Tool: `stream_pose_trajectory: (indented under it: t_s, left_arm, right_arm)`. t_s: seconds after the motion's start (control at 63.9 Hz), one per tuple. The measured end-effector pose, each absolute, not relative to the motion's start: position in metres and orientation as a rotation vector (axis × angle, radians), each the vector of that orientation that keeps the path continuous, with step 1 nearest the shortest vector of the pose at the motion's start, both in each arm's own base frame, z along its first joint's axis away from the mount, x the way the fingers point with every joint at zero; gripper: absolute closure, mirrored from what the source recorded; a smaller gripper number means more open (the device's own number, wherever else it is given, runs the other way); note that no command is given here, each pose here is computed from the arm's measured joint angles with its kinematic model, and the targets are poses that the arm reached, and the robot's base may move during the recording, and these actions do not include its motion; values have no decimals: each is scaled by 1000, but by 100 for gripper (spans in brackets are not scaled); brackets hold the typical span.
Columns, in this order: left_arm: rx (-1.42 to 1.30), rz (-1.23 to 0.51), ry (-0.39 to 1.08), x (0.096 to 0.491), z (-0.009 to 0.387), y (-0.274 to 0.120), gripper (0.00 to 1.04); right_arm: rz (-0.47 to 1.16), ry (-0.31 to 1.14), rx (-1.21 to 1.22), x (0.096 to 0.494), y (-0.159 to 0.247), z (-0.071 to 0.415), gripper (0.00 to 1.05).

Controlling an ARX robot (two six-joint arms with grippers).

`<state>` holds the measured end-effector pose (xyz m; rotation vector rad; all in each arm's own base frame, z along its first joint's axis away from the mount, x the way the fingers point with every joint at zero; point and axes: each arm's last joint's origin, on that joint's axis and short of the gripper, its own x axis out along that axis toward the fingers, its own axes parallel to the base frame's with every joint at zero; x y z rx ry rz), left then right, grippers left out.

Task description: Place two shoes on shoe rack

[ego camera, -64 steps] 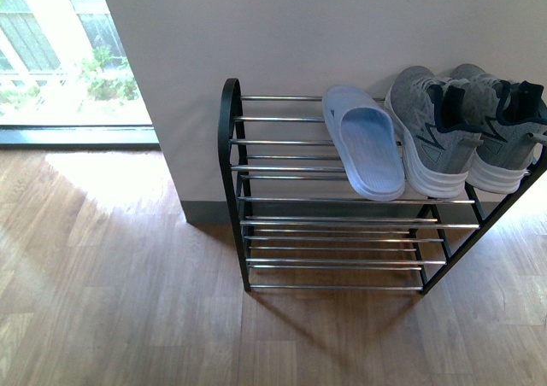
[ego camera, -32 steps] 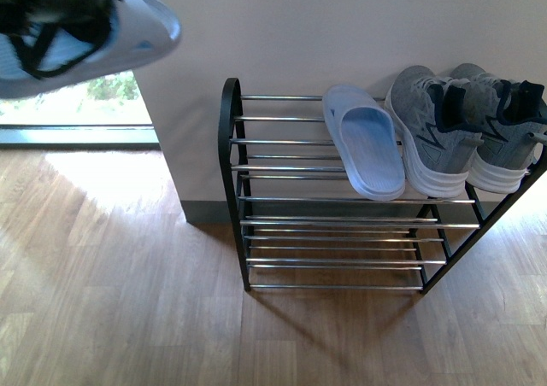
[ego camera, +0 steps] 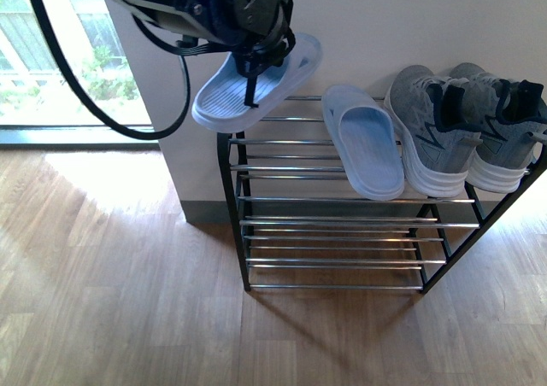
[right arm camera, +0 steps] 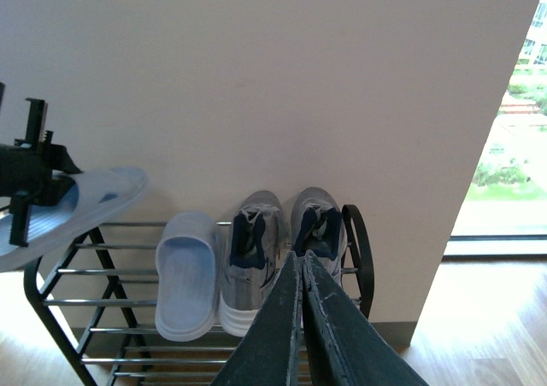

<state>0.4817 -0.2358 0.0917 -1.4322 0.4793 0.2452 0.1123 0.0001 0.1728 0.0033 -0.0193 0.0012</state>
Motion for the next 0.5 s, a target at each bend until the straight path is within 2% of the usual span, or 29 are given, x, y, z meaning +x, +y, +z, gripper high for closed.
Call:
stream_pose_trajectory:
  t_s: [0.36,0.501]
  left_arm:
    - [-1472,441,564,509,63,-251,103]
    - [-1446,493,603,521,53,-256,103]
  right_arm:
    - [2,15,3,102,0,168,103]
    - [1,-14,3,97,0,170,103]
